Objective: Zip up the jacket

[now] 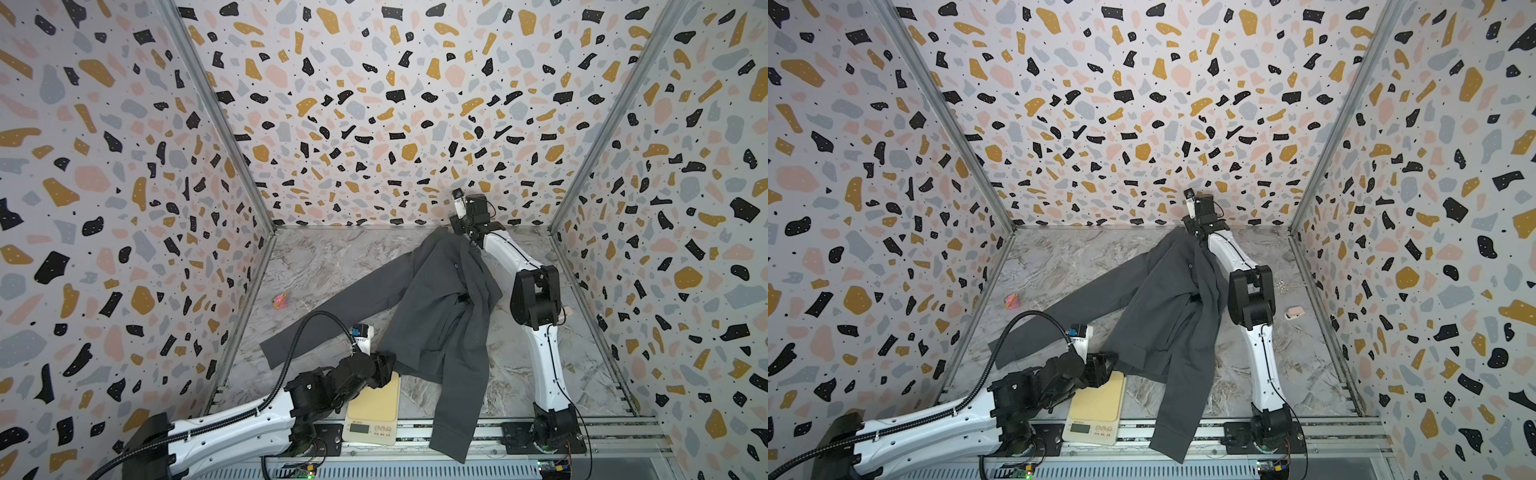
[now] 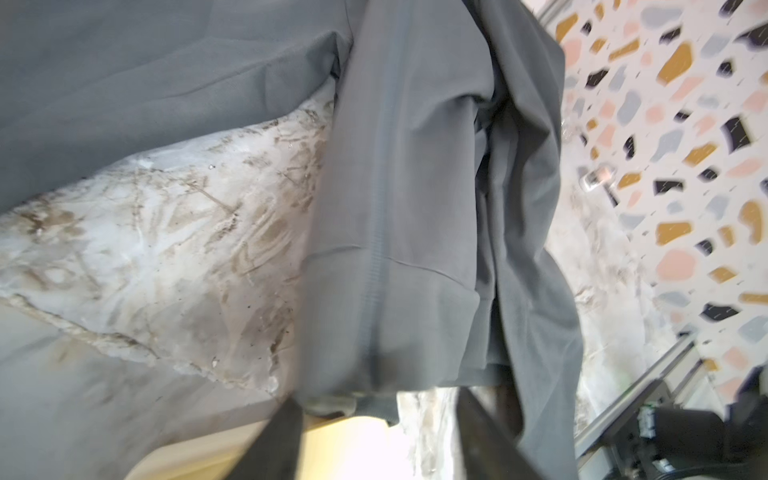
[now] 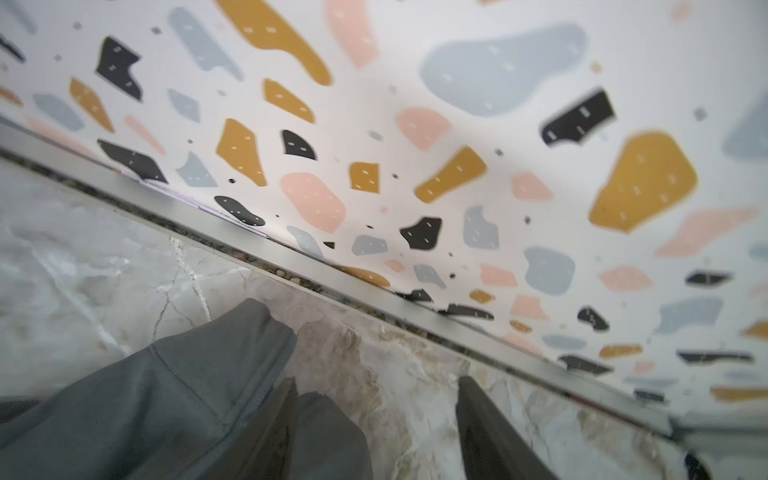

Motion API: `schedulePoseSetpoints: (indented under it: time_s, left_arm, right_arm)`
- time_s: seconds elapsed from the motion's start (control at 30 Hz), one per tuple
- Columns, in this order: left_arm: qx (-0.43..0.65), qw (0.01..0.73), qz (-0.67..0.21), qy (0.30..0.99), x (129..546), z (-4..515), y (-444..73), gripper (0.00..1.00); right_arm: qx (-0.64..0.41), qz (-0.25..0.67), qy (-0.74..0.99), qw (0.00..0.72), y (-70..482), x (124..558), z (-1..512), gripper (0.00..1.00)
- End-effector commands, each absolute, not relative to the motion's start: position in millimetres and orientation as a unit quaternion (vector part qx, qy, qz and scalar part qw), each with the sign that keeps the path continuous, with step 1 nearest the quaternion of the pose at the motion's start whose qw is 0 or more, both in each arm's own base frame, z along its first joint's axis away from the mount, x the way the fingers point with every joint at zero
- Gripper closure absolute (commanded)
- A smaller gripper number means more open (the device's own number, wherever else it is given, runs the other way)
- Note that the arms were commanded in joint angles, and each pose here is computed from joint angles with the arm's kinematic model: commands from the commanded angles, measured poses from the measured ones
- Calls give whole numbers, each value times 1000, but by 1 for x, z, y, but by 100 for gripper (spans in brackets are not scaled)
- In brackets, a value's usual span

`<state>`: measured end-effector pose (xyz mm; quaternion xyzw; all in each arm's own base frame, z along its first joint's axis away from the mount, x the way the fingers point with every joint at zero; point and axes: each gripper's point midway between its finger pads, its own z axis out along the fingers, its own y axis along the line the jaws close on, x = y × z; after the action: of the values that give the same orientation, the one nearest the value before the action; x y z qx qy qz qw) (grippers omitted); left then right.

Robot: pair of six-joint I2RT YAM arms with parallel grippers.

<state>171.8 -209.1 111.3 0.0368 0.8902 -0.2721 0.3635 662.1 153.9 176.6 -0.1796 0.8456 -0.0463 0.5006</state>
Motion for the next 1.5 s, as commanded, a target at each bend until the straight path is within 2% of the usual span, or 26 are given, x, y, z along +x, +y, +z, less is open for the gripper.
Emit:
schedulePoseSetpoints:
  time_s: [0.0, 0.17, 0.33, 0.47, 0.63, 0.87, 1.0, 1.1, 1.3, 1.37, 1.47]
  left_arm:
    - [69, 394, -261, 879, 181, 140, -218, 17]
    - [57, 443, -199, 872, 213, 175, -220, 9]
    - [27, 450, -172, 876, 265, 197, -229, 2]
    - [-35, 433, -191, 880, 313, 190, -219, 0]
    - [-128, 389, -262, 874, 351, 162, -211, 0]
    - [-225, 322, -374, 840, 362, 128, -238, 2]
    - [-300, 304, -394, 814, 362, 102, -232, 3]
    - [-341, 309, -389, 798, 360, 94, -220, 3]
    - [-396, 313, -363, 783, 364, 74, -204, 0]
    - [-404, 304, -366, 782, 369, 61, -209, 1]
    - [-406, 308, -320, 798, 379, 42, -207, 4]
  right_arm:
    - [-89, 25, 866, 491, 142, 623, 234, 30]
    - [-46, 102, 879, 463, 142, 545, 227, 28]
    - [-19, 115, 892, 436, 125, 473, 212, 25]
    - [-6, 113, 909, 402, 118, 433, 180, 25]
    - [3, 130, 925, 357, 118, 402, 132, 25]
    - [-3, 139, 935, 327, 124, 393, 94, 25]
    - [-19, 155, 935, 319, 133, 396, 78, 29]
    - [-31, 160, 935, 314, 137, 400, 71, 39]
    - [-44, 160, 935, 313, 139, 407, 68, 64]
    - [-49, 162, 933, 317, 140, 409, 69, 68]
    - [-76, 171, 929, 321, 145, 407, 76, 68]
